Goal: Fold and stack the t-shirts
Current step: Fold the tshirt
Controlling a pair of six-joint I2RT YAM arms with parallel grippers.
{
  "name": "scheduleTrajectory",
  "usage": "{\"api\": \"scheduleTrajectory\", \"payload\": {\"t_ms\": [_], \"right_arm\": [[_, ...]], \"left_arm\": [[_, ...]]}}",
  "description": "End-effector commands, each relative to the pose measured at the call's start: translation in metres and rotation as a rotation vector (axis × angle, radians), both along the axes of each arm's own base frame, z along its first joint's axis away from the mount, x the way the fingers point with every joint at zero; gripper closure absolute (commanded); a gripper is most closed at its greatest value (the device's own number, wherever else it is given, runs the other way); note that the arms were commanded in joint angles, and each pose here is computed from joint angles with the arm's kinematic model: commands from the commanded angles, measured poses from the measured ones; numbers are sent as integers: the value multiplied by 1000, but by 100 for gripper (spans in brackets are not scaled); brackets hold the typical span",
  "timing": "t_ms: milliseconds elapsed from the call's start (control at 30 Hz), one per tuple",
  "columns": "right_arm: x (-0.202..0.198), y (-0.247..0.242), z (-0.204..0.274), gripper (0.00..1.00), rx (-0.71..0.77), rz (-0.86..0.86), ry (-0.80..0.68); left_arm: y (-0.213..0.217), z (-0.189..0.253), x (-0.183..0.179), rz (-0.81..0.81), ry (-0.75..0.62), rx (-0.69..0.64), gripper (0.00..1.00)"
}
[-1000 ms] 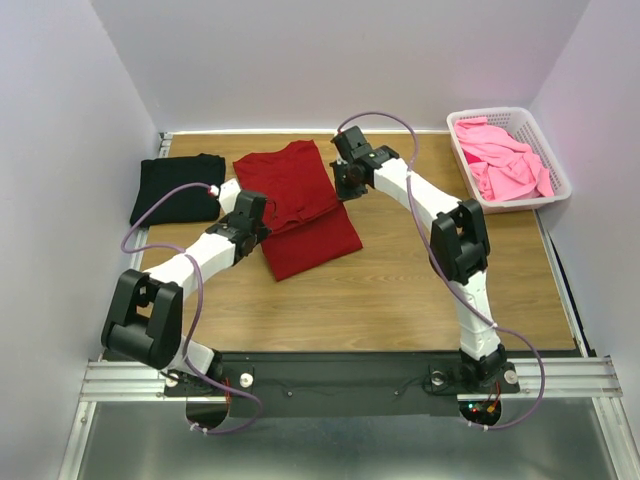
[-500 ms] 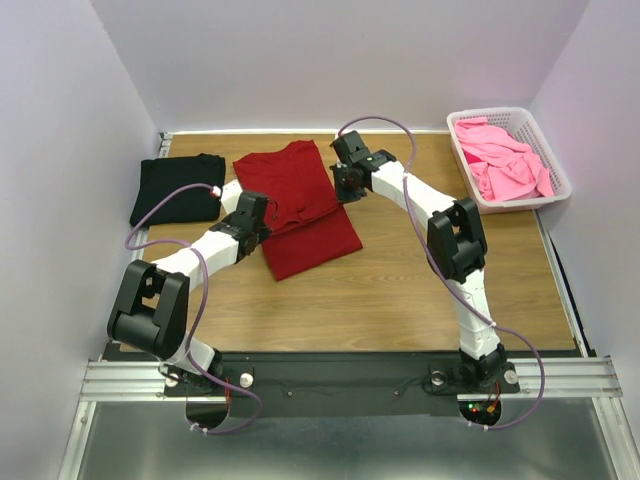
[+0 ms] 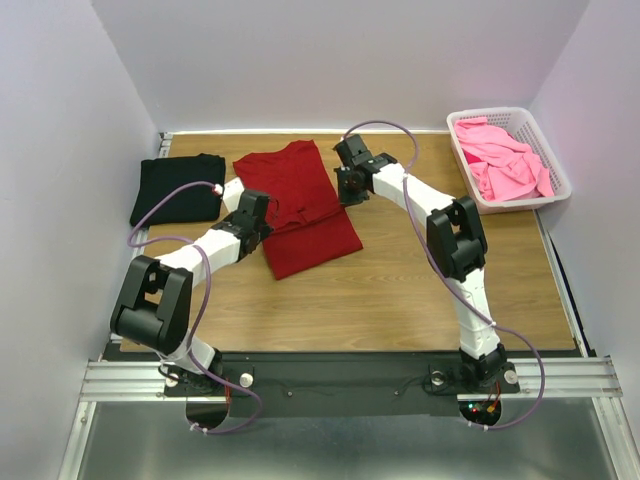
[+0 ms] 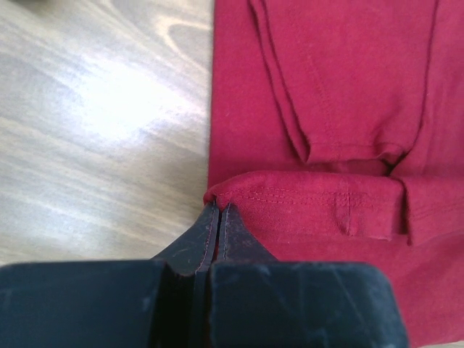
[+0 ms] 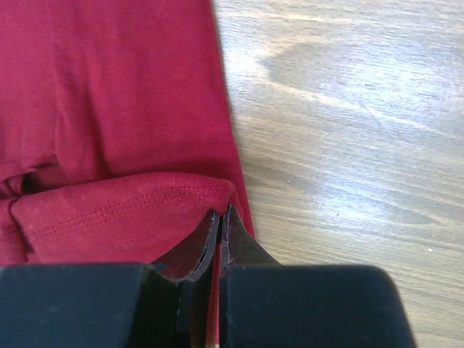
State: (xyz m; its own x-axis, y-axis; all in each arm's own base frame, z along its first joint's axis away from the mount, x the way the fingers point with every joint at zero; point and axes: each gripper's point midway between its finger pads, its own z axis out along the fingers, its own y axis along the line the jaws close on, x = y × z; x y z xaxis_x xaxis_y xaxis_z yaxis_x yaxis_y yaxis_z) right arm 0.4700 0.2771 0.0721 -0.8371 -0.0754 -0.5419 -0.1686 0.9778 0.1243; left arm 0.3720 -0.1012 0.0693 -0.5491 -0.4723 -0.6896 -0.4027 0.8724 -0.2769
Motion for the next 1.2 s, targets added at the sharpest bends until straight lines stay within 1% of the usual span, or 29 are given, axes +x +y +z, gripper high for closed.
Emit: {"api": "scheduleTrajectory", "payload": {"t_ms": [0,33,167,200,267,300,367,400,500,600,667,700,767,800,833,867,900,1033,1167], "right_arm": [[17,-10,4,99,8,-75,-48],[18,-12,4,97,12,-82,-46],[16,-3,6,85,49,-53,-35],[16,-2,10,76,59,-46,-38],[15,4,26,67,97,-19,-62],[13,4,29,61,103,-5,-65],[9,9,39,57,132,14,-69],[7,9,52,55,147,22,-90],[-8,20,57,54,189,75,-77],[-29,35,52,55,191,130,-59],[-47,50,40,55,177,171,-36],[-51,56,33,55,175,179,-33],[-60,67,24,55,166,198,-22],[-61,72,21,56,165,195,-26],[-64,79,13,58,162,203,-18],[-61,84,16,59,169,204,-30],[-62,88,8,64,165,208,-21],[-54,98,8,67,169,210,-42],[-49,103,-3,69,168,202,-34]], "left_arm": [[6,21,20,23,-74,29,100],[5,22,20,21,-76,29,99],[3,26,21,10,-99,18,77],[3,29,21,7,-105,15,67],[2,38,21,3,-127,3,59],[2,43,21,1,-137,1,46],[3,60,19,0,-174,-10,35],[4,65,18,2,-184,-11,28],[8,83,11,6,-210,-13,26],[13,91,2,-3,-204,12,25],[17,97,-3,-3,-206,29,24],[21,97,-5,-6,-202,45,18],[28,98,-8,4,-200,70,13],[32,96,-12,4,-193,88,8],[36,97,-14,9,-196,99,6],[40,92,-17,11,-185,110,5],[45,90,-18,17,-181,119,3],[53,84,-23,20,-172,135,3],[51,79,-28,-2,-164,132,4]]}}
